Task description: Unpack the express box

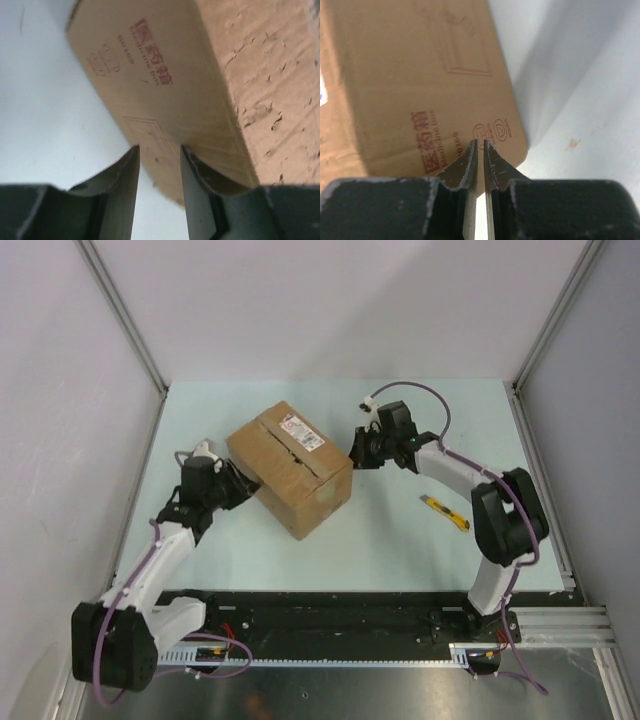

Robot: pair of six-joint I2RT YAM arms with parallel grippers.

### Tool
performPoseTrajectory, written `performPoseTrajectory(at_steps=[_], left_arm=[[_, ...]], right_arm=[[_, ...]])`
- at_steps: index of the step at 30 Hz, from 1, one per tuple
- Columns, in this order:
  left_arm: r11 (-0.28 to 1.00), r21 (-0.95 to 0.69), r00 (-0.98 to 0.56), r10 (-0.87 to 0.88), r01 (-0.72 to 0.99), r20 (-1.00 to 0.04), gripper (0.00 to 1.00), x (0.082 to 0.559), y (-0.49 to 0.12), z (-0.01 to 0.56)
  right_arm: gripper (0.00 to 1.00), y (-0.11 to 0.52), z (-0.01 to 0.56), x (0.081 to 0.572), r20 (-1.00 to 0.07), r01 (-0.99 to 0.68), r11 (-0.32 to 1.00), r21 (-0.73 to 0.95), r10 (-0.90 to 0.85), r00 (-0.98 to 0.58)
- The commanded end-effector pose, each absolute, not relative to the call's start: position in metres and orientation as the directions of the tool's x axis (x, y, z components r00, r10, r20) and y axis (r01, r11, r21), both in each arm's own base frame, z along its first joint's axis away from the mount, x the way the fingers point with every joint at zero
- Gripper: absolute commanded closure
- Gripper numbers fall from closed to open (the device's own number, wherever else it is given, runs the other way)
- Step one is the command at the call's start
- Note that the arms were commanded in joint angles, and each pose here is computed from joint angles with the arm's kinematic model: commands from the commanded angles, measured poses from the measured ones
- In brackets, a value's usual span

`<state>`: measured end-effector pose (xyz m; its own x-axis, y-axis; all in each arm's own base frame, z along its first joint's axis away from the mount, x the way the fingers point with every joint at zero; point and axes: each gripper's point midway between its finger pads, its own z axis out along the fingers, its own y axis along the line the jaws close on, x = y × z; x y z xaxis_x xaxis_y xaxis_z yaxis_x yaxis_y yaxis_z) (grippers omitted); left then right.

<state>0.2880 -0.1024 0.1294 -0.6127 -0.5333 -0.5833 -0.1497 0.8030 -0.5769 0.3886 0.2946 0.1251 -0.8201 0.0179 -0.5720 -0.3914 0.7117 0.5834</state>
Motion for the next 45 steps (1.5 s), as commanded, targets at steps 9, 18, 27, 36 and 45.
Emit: performPoseTrajectory(at_steps=[9,18,27,36,45], left_arm=[[0.752,-0.646,-0.705,-0.387,0.131,-0.594,0.5,0.345,-0.138,0.169],[0.786,-0.618,-0.552,-0.511,0.01,-0.658,0.31,0.351,-0.084,0.197],[0.716,-0.674,-0.629,-0.441,0.183,-0.64,0.14,0.338,-0.114,0.223],[0.59,-0.789,-0.813,-0.367,0.172,-0.451,0.15,0.319,-0.149,0.181],[0.598,-0.8,-0.855,-0.388,0.049,-0.343,0.21,0.309,-0.149,0.141]], right_arm=[[0.68,0.247,0.163,0.318,-0.676,-0.209,0.935,0.288,0.043,-0.735],[0.39,0.23,0.257,0.33,-0.852,-0.135,0.939,0.316,0.218,-0.476],[0.16,0.284,0.284,0.322,-0.906,-0.184,0.964,0.189,0.1,-0.411],[0.11,0.322,0.263,0.345,-0.91,-0.152,0.987,0.062,-0.007,-0.414],[0.11,0.334,0.238,0.36,-0.879,-0.091,0.992,-0.086,-0.118,-0.461]])
